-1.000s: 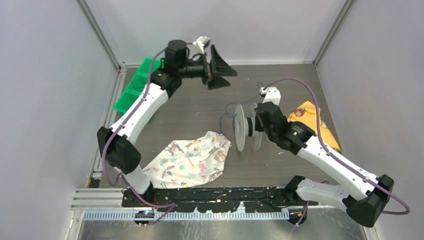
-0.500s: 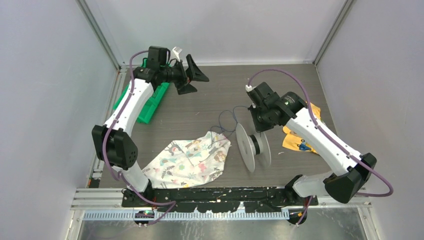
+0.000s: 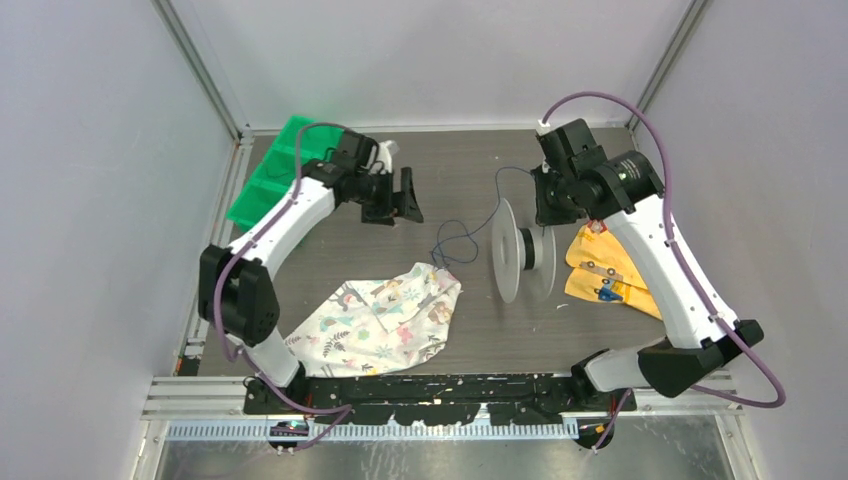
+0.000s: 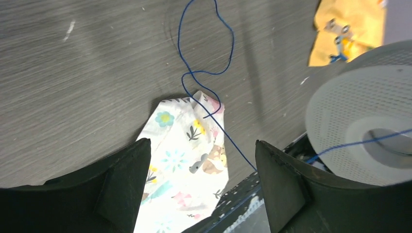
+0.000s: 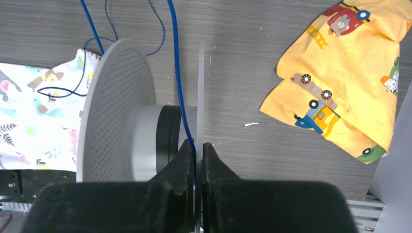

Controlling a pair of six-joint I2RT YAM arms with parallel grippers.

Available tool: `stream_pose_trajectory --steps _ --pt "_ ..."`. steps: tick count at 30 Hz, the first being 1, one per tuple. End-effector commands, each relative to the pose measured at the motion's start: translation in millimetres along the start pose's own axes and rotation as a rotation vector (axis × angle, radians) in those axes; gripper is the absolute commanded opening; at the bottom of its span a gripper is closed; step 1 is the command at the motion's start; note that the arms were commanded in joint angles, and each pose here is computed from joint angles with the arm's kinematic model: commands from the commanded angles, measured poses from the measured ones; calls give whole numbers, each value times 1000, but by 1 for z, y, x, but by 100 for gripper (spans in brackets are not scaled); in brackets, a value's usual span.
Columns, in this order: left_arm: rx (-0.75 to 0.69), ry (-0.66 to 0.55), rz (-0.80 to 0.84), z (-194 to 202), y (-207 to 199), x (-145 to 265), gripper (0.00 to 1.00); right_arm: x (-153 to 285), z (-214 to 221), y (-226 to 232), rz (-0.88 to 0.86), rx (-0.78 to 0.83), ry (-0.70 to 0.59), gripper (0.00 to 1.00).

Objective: Wrap the cables

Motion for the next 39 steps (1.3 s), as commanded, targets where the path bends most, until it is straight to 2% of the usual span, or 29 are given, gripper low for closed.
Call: stream_pose_trajectory --steps 1,4,9,14,17,19,24,31,39 --pt "-192 100 -140 14 -3 -32 80 14 -4 -10 3 -35 -99 1" --pt "-221 122 -150 19 -6 -53 81 19 -1 -19 18 -67 -148 1" --pt "-246 47 -100 9 -5 -81 78 34 2 -29 5 -120 -217 1" --pt "-251 55 27 8 -23 -100 58 33 6 -28 -4 -121 -200 1" --pt "-240 41 45 9 -29 -91 55 32 5 -30 13 -124 -206 1" --pt "-266 15 26 11 -28 -80 56 35 1 -33 23 -126 -236 1" --pt "-315 -52 34 2 -33 -74 66 35 -4 -32 14 -125 -260 1" --pt "-421 -30 -100 -7 1 -125 69 32 1 -31 -8 -153 -268 1" --pt "-433 8 -67 -14 -1 -171 65 34 5 -29 -34 -174 -265 1"
Point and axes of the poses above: each gripper's point midway between its finger pads, its own x axis back along the fingers, its own y axis along the line the jaws close on, z = x × y, the point moved 1 cm from there along x, back along the fingers, and after that the axes turned 14 degrees about -x, right-handed, at the moved point
